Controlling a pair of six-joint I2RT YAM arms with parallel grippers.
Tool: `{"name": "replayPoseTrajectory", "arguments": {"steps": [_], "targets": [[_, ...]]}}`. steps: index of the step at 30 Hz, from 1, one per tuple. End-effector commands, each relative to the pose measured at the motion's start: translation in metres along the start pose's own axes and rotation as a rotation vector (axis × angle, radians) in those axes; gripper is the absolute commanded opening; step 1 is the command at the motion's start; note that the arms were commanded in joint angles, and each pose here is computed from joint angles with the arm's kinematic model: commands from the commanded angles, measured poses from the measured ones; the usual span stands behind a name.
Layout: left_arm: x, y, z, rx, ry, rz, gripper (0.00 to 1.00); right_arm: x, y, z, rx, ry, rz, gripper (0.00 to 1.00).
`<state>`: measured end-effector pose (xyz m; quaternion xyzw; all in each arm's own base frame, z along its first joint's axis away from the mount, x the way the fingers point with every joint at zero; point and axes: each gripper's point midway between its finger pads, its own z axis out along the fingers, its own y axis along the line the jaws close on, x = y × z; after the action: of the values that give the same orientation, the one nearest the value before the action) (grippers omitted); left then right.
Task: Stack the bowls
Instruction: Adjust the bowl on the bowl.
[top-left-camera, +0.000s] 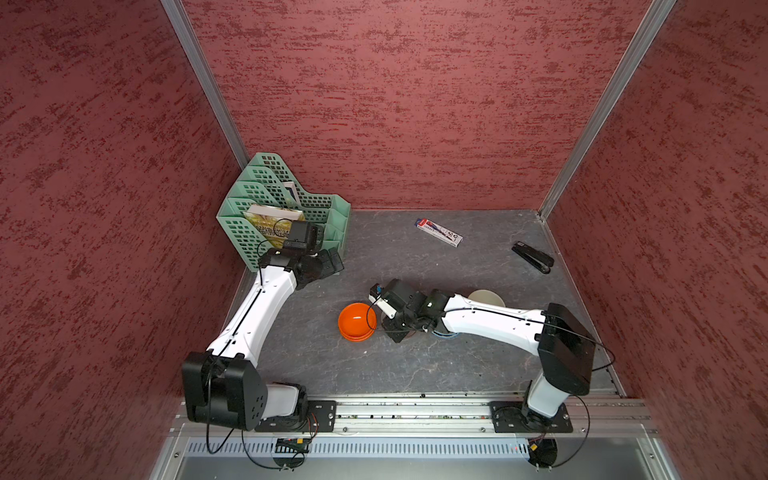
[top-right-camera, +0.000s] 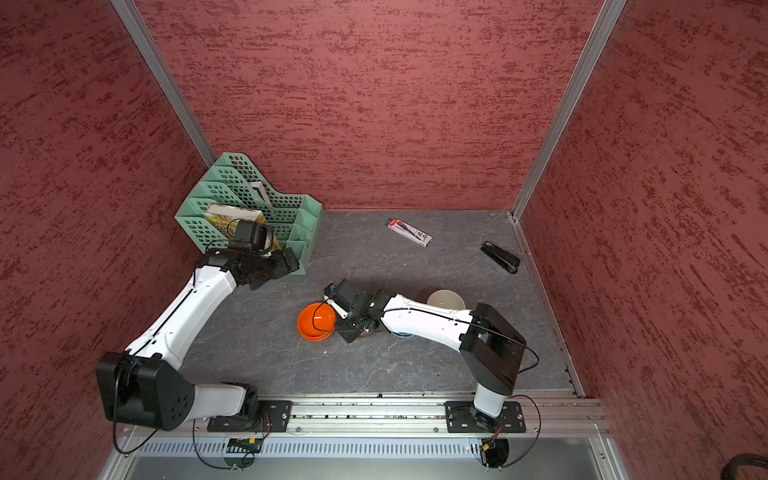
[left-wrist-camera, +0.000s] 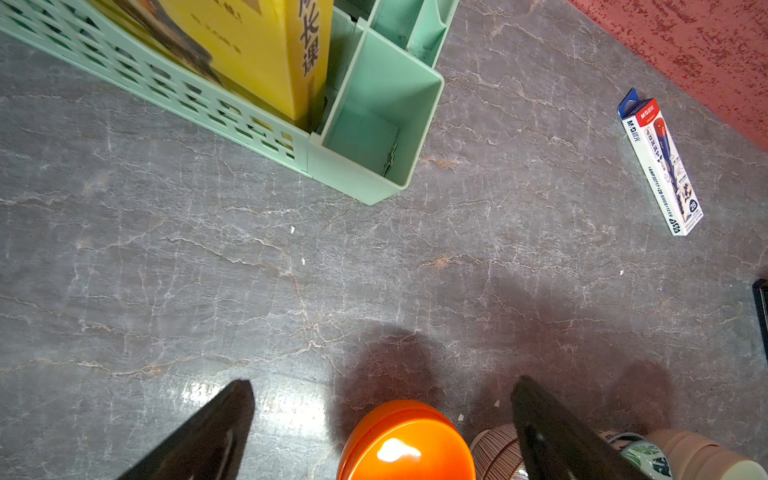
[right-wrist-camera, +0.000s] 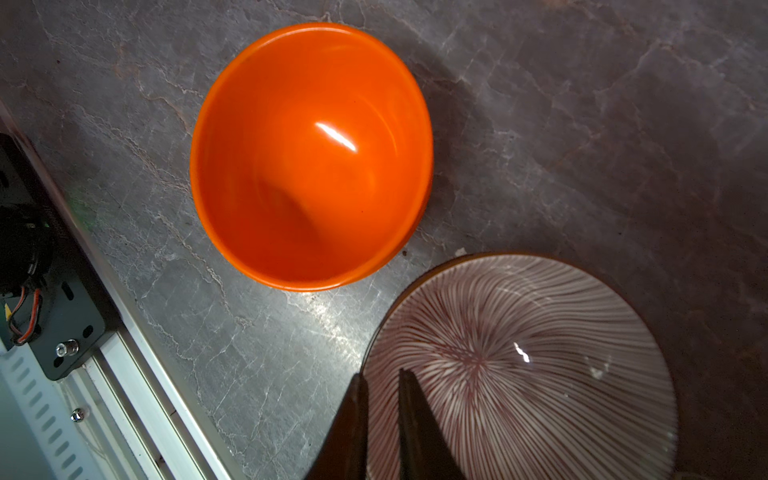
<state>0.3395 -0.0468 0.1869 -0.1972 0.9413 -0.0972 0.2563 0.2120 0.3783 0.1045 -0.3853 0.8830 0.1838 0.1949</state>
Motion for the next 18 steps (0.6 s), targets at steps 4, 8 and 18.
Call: {"name": "replayPoseTrajectory", "arguments": {"steps": [4,8,18], "targets": [[-0.012,-0.007,-0.009,0.013,-0.046,0.015,1.0,-0.007,0.006,-0.007,-0.015,-0.034,0.002,0.17],[-0.012,-0.008,-0.007,0.013,-0.042,0.017,1.0,-0.006,0.009,-0.001,-0.029,-0.018,0.0,0.17],[-0.013,-0.009,-0.007,0.011,-0.045,0.019,1.0,-0.005,0.009,0.006,-0.027,-0.005,0.0,0.16]]}}
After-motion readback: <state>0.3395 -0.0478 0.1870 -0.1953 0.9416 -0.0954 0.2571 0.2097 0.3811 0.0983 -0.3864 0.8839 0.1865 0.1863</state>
